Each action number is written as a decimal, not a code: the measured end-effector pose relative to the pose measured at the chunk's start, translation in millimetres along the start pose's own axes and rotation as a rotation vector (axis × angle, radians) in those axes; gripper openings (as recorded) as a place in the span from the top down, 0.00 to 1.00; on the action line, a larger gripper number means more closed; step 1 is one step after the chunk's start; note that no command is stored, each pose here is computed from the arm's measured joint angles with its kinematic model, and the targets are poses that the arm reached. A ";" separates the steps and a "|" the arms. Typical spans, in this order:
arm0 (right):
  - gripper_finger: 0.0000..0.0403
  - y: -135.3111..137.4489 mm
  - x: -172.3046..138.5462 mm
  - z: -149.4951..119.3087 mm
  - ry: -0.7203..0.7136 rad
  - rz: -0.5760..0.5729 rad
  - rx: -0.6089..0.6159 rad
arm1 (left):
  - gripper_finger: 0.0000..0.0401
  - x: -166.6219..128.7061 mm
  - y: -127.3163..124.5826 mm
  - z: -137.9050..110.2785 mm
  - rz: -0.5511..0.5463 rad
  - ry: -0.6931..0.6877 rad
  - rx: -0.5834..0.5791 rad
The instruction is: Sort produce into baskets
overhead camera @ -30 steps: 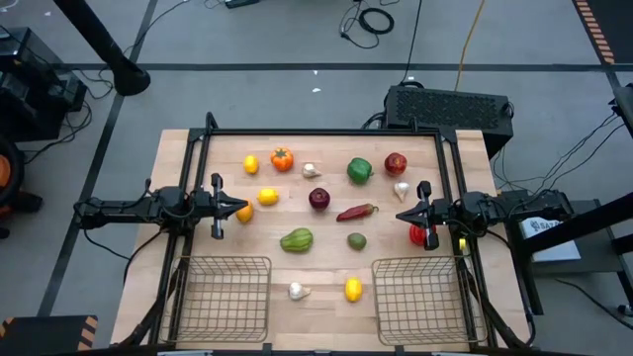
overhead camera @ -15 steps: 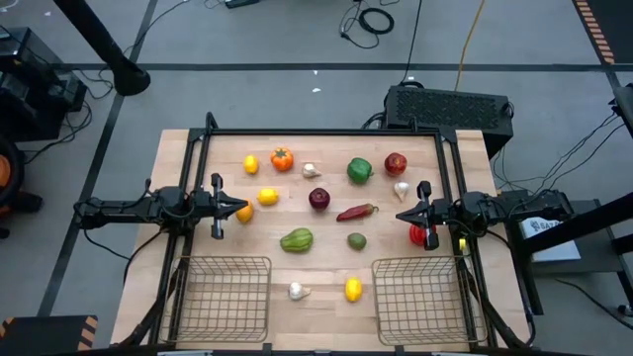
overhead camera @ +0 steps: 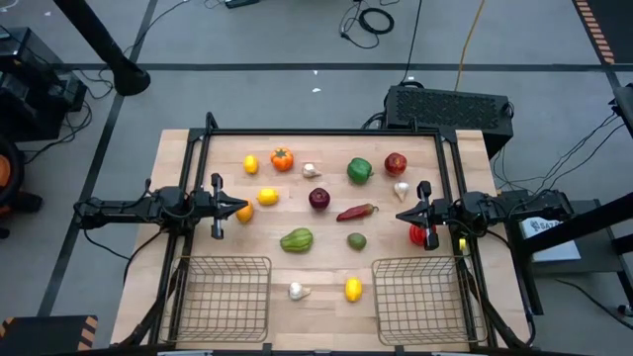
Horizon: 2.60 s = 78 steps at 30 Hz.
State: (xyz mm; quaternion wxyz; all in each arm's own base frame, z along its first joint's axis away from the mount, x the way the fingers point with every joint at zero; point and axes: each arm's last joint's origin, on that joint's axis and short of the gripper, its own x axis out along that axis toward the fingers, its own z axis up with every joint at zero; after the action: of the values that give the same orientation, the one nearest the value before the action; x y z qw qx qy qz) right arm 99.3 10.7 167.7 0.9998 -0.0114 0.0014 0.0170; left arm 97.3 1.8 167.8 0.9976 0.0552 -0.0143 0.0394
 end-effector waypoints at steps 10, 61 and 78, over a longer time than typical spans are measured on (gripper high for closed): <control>1.00 0.0 0.0 0.1 0.000 0.000 0.000 | 0.93 0.0 0.0 0.1 0.000 0.000 0.000; 1.00 0.0 0.0 0.0 0.000 0.000 0.000 | 0.93 0.0 0.0 -0.1 0.000 0.001 0.026; 1.00 0.0 0.0 0.1 -0.001 0.000 0.000 | 0.93 0.0 0.5 1.2 0.016 -0.010 0.037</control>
State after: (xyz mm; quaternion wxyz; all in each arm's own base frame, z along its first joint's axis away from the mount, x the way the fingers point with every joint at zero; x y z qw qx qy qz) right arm 99.3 10.7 167.8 0.9998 -0.0115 0.0011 0.0170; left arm 97.2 2.2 169.0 0.9960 0.0739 -0.0190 0.0471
